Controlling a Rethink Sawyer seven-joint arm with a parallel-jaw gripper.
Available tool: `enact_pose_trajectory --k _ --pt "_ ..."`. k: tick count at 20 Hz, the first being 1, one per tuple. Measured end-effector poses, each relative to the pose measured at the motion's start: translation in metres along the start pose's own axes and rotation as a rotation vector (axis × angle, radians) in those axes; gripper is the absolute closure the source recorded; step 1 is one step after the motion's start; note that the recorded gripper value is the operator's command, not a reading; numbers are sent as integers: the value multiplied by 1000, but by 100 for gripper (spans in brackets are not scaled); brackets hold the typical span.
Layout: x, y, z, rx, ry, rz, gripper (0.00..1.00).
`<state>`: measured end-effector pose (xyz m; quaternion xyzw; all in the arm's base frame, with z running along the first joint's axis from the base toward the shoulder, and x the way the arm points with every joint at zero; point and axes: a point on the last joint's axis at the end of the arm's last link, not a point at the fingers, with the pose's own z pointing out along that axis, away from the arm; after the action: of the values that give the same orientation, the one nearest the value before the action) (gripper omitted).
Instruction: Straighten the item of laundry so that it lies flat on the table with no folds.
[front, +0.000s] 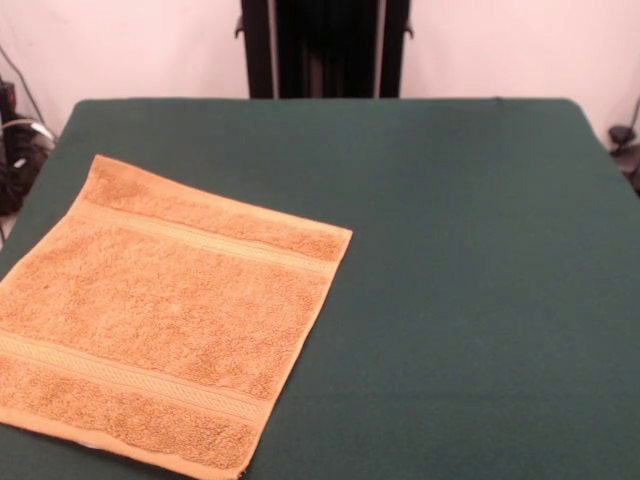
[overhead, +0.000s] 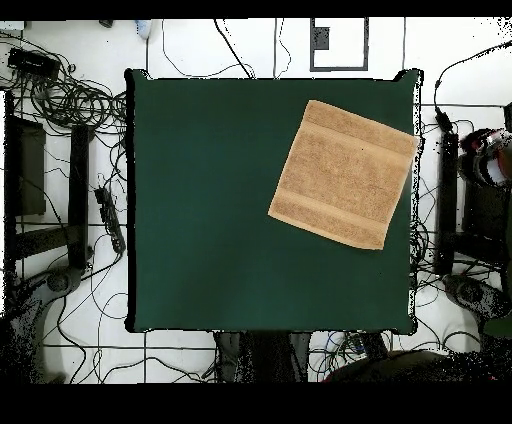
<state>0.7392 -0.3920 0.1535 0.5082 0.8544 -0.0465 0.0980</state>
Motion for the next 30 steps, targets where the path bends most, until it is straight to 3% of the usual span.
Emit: enact_pose_trajectory --k 3,8,13,18,30 --pt "8 11 -14 -14 8 -2 0" --pt "25 18 -18 -24 41 2 0" --pt "47 16 -7 -30 67 13 0" --pt "60 14 8 -46 49 25 0" --pt "111 37 20 -62 18 -10 0"
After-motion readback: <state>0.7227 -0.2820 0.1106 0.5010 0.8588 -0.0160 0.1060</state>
